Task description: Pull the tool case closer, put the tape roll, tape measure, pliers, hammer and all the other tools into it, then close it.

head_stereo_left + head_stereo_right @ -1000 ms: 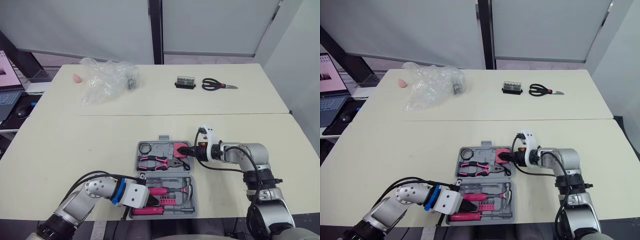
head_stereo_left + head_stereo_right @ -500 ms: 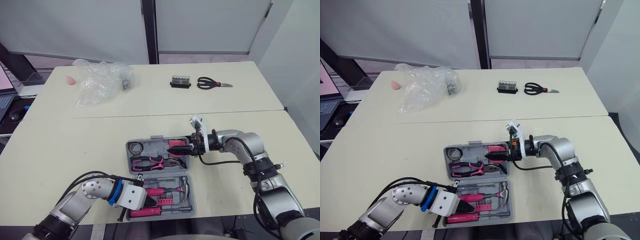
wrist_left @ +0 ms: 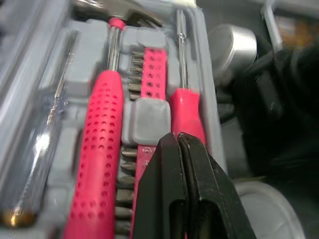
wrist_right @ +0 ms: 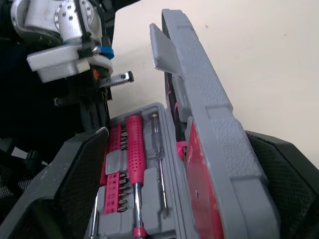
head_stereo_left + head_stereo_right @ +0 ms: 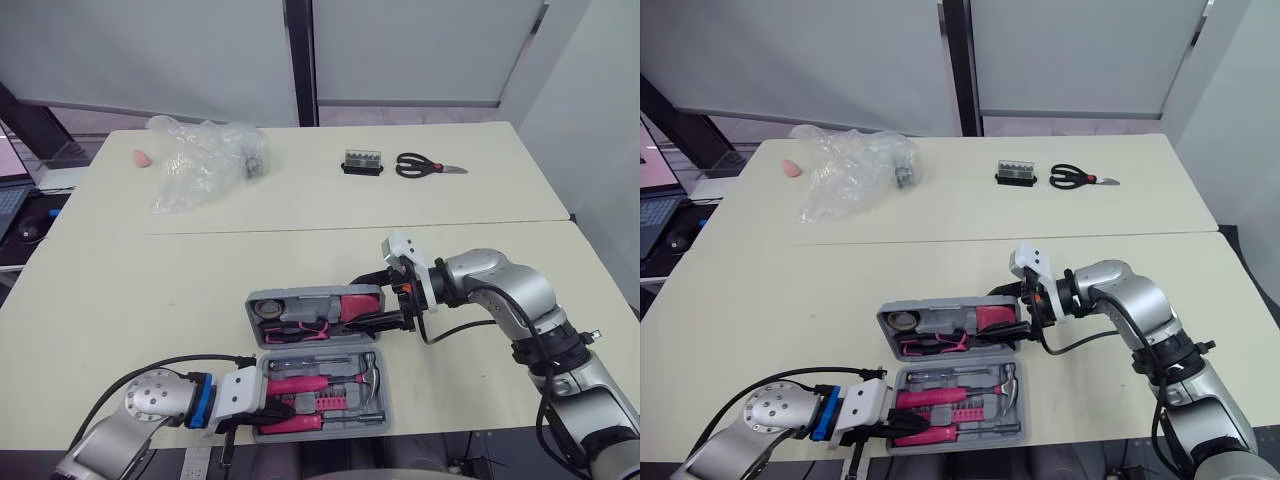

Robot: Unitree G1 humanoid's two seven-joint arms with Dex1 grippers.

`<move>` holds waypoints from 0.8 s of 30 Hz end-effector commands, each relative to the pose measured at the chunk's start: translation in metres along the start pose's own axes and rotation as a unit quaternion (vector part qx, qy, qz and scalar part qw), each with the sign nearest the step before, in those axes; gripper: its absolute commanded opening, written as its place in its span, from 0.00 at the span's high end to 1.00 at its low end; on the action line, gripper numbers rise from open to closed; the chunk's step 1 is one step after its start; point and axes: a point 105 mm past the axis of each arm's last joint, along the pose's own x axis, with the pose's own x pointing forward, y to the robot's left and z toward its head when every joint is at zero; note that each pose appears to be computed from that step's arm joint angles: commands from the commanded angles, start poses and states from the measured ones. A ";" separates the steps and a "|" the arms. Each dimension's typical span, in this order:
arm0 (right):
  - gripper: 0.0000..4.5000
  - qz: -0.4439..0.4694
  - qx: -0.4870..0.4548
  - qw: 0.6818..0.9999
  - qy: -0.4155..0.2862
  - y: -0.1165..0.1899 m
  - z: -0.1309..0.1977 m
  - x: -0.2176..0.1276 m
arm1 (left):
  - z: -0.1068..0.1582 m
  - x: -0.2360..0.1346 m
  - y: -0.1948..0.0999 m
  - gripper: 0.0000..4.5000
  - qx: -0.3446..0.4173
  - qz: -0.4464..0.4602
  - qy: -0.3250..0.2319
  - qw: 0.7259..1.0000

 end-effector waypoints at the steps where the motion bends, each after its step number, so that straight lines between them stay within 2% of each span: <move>1: 0.01 0.038 -0.052 0.998 0.000 0.028 0.013 -0.008 | 0.008 -0.032 0.003 1.00 -0.063 0.041 -0.004 0.997; 4: 0.01 0.049 -0.080 0.994 0.047 0.048 0.005 -0.026 | -0.006 -0.062 0.011 1.00 -0.089 0.108 0.016 0.990; 10: 0.01 0.055 -0.108 0.985 0.119 0.073 -0.009 -0.056 | -0.017 -0.100 0.028 1.00 -0.115 0.224 0.012 0.968; 13: 0.01 0.013 -0.126 0.979 0.157 0.063 -0.016 -0.078 | -0.019 -0.117 0.037 1.00 -0.108 0.262 0.022 0.959; 17: 0.01 -0.046 -0.154 0.966 0.203 0.040 -0.027 -0.111 | -0.024 -0.137 0.041 1.00 -0.092 0.276 0.071 0.954; 20: 0.01 -0.033 -0.175 0.957 0.228 0.043 -0.035 -0.129 | -0.012 -0.151 0.051 1.00 -0.048 0.297 0.084 0.950; 24: 0.01 -0.018 -0.217 0.950 0.223 0.045 -0.032 -0.139 | -0.004 -0.155 0.055 1.00 -0.029 0.287 0.101 0.952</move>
